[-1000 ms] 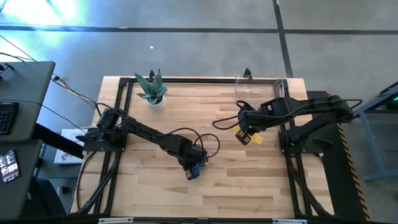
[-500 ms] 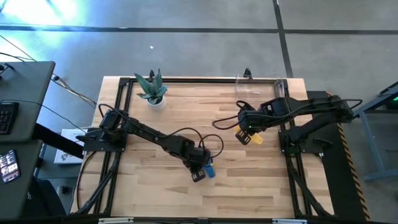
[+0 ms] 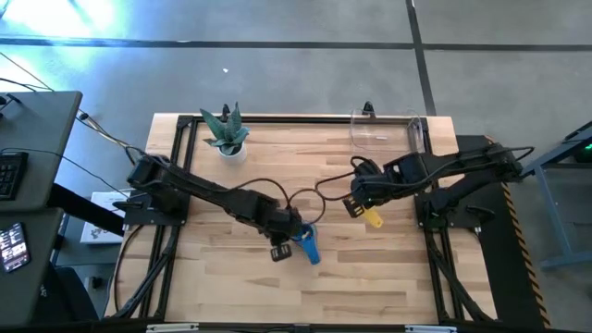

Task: Nest measuring cups in basket
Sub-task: Stack the yellow measuring cup on top of the blue measuring cup

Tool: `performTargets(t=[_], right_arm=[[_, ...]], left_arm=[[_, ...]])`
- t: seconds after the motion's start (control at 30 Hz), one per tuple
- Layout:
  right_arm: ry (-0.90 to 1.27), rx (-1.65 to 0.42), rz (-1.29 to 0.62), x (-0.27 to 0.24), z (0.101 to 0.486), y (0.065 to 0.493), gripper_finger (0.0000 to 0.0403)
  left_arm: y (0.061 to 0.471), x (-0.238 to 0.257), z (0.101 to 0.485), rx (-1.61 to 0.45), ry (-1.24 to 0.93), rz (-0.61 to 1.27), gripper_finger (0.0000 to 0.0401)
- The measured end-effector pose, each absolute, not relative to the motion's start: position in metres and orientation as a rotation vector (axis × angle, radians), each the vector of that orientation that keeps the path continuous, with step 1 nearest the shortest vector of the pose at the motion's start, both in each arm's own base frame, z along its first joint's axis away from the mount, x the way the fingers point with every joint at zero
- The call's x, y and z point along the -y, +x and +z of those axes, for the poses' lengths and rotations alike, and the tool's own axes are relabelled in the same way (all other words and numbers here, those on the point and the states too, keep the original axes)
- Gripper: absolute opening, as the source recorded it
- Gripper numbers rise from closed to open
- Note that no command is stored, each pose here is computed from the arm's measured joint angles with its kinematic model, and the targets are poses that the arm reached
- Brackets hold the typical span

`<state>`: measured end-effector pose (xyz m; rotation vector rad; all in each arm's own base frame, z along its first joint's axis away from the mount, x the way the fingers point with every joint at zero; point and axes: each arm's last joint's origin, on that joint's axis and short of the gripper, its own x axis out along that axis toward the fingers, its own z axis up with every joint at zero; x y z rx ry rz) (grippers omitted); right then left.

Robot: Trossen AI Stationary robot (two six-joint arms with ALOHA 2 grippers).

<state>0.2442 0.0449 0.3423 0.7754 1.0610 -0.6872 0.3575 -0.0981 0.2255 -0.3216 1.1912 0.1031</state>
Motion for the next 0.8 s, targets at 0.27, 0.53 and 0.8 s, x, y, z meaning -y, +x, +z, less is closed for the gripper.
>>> performTargets(t=[0.27,0.53,0.8], right_arm=[[0.940,-0.974,-0.738,-0.069,0.329,0.267,0.0001],[1.081,-0.863,-0.736,-0.093,0.306,0.303,0.0001],[1.182,-0.814,-0.738,-0.107,0.276,0.336,0.0001]], left_arm=[[0.329,0.085,0.278,-1.058,-0.132,0.126,0.0058],[0.296,0.072,0.316,-0.977,-0.001,0.215,0.0058],[0.270,0.063,0.334,-0.976,0.055,0.275,0.0058]])
